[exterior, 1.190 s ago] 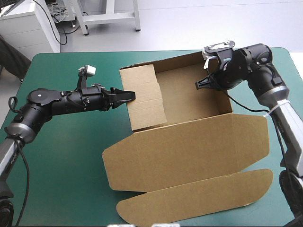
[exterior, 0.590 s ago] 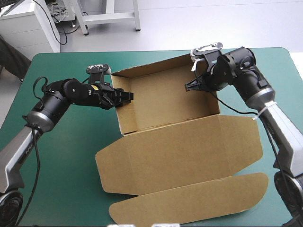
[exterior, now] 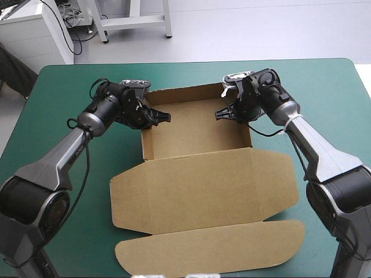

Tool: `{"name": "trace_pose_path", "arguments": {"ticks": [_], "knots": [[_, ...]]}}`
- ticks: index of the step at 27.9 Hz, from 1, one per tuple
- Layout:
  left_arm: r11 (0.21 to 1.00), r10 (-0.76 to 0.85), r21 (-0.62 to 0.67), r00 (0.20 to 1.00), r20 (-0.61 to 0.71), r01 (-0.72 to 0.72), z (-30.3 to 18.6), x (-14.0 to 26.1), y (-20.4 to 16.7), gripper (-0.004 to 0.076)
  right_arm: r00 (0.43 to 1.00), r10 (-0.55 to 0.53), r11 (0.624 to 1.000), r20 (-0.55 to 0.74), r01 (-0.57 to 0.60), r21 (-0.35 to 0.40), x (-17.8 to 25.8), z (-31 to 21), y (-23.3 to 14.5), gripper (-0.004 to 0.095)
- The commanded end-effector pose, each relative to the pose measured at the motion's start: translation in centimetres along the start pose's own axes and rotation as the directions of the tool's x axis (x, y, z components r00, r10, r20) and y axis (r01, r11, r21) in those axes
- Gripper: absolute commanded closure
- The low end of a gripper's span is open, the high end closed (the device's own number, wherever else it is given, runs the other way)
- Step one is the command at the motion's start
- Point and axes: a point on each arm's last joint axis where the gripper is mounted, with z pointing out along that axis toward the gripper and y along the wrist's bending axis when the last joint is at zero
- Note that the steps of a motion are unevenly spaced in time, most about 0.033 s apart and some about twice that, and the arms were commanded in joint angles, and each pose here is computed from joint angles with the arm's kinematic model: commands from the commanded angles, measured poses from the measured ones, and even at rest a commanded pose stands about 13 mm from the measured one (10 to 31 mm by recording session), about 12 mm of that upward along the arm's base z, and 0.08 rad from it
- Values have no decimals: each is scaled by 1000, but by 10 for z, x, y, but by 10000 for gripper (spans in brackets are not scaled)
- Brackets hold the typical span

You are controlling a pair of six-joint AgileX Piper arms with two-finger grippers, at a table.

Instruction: Fold the box

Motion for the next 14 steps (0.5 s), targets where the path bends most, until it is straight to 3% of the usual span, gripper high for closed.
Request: {"name": "trace_pose_path", "arguments": {"ticks": [1,9,14], "knots": [[989,-11,146,993,116,-6,-13,-14,-27,731,989,23,988,147,0,-154,-14,-16,20,923],[993,-5,121,998,64,-3,28,-14,-26,731,996,58,991,73,-49,-121,-19,33,-7,923],[994,-7,111,999,38,3,52,-13,-25,731,994,58,993,94,-48,-107,-22,41,-18,923]]}}
